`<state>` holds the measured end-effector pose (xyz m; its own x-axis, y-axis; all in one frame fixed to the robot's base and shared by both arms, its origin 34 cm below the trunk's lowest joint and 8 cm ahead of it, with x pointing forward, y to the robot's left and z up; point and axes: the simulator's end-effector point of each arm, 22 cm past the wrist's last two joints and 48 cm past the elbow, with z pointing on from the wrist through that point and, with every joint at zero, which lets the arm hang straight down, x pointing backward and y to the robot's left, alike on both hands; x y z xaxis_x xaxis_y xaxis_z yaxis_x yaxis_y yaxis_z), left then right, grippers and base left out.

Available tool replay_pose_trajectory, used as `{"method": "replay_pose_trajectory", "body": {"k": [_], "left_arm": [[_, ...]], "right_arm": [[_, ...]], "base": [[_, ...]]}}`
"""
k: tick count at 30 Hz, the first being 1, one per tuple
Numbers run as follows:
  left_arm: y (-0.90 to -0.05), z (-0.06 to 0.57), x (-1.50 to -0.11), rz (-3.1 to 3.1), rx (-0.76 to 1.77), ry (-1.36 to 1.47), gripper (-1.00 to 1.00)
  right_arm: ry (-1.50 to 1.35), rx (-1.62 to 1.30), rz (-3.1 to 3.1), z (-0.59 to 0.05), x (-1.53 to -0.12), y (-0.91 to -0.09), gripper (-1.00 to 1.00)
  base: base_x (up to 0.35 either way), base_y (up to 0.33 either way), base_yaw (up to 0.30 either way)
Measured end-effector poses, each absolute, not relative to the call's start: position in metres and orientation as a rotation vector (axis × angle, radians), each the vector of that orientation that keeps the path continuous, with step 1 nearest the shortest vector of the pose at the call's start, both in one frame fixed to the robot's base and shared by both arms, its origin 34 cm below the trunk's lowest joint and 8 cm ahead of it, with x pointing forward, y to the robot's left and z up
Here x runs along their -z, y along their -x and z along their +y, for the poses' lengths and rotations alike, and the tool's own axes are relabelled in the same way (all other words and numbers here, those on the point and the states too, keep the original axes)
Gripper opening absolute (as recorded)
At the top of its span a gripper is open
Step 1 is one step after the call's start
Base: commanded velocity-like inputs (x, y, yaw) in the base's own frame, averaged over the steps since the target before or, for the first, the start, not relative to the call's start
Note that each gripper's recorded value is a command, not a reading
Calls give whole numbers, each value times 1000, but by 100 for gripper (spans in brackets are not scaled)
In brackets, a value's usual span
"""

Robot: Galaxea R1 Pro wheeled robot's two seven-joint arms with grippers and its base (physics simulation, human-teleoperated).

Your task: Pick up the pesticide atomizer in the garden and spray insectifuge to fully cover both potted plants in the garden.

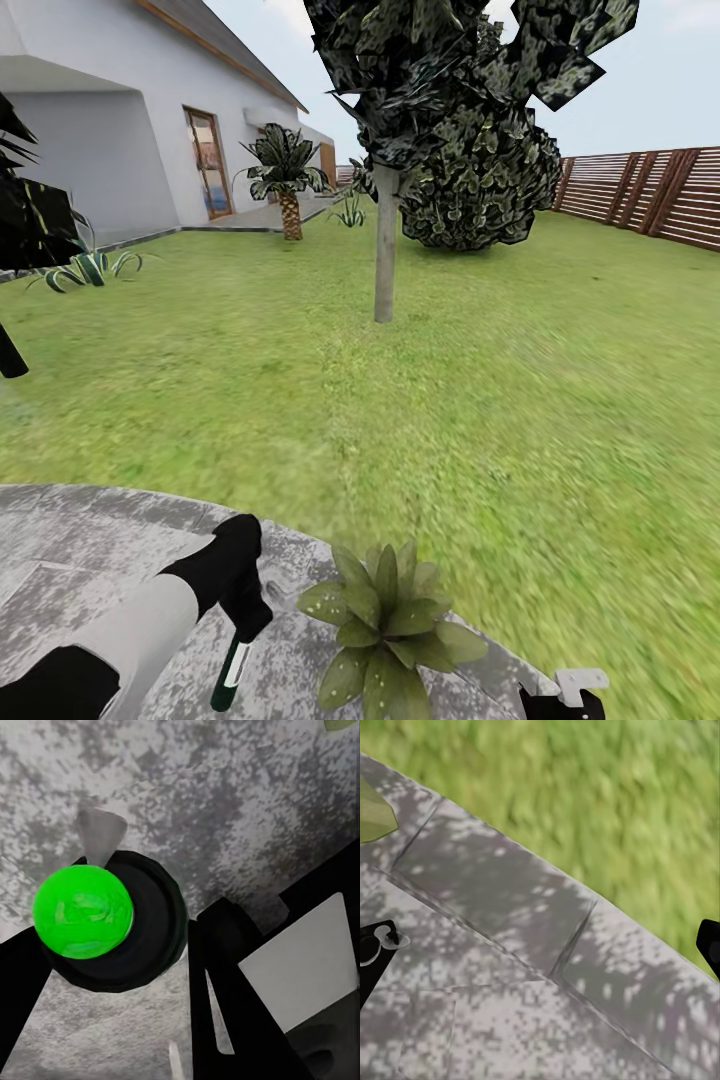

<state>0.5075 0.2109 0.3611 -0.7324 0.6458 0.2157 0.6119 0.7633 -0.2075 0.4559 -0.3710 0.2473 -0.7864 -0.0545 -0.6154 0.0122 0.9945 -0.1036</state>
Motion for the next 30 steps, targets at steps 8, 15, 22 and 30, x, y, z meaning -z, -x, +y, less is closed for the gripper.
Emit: {"method": "replay_pose_trajectory", "body": {"k": [8, 15, 22, 30], "left_arm": [[-520, 198, -369, -2718, -197, 1001, -100], [-542, 186, -383, -2771, -196, 1053, -100], [-540, 186, -381, -2769, -199, 1045, -100], [-534, 192, -377, -2754, -188, 1037, -100]], "right_arm": [[24, 135, 2471, -372, -248, -456, 100], [24, 134, 2471, -372, -248, -456, 100], [24, 134, 2471, -372, -248, -456, 100], [25, 132, 2472, -370, -247, -456, 100]], "base": [[0, 0, 0], [0, -51, 0], [0, -258, 112], [-174, -194, 274]]}}
